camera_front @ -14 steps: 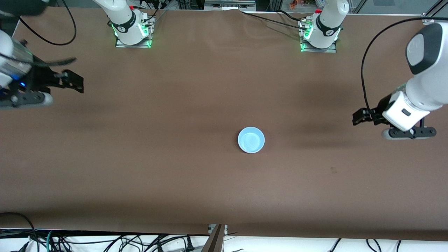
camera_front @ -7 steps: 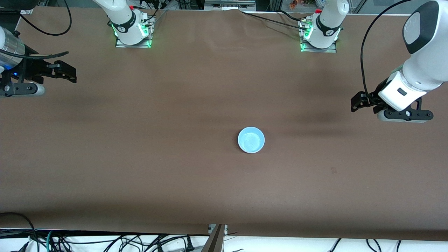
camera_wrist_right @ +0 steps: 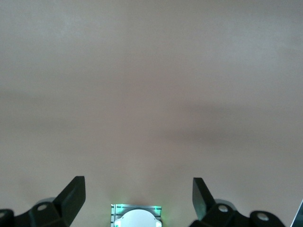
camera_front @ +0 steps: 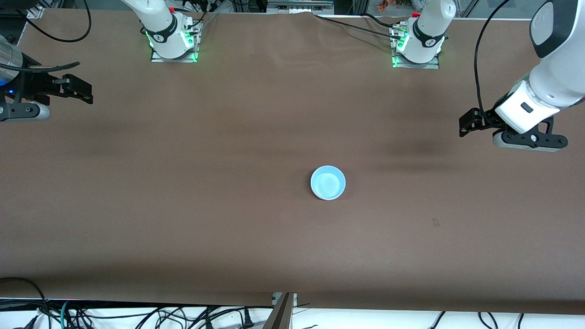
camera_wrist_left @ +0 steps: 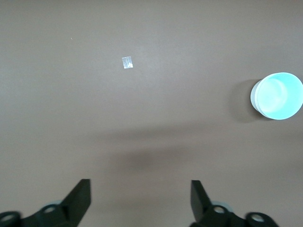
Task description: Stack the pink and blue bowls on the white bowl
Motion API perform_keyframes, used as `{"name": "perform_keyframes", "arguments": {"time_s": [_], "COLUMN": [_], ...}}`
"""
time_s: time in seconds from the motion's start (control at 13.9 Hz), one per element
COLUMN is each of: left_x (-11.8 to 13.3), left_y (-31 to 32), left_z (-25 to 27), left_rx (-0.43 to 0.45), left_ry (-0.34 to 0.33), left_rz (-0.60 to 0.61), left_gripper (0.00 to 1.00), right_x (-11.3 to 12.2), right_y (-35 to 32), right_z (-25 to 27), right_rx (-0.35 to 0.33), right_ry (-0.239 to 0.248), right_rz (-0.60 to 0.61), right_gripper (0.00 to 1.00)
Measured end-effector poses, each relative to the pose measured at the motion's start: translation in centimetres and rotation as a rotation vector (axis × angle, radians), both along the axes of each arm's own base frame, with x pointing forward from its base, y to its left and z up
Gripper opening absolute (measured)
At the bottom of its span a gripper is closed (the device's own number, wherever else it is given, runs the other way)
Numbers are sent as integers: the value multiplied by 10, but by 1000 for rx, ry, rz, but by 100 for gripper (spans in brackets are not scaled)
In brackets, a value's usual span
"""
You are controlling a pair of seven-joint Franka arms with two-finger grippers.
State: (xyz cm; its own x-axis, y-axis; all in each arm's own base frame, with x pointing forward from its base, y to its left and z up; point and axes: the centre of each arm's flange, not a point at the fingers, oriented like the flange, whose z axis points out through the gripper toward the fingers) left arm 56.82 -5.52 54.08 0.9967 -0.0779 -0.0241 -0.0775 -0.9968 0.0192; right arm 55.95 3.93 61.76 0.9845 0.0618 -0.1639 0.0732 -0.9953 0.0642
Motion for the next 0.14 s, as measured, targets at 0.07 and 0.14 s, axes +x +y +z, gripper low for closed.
{"name": "perform_keyframes", "arguments": {"time_s": [0.07,0.14], "left_x": [0,2], "left_y": [-2,-3], "left_z": [4,9], "left_rx": [-1,-2], "left_ry": [-8,-19], "left_rz": [-2,-3], "left_gripper": [100,100], "right_x": [0,0], "right_y": [0,1], "right_z": [0,0], "right_rx": [1,3], "right_ry": [0,0], "right_rz": [-7,-10], "right_gripper": [100,100]}}
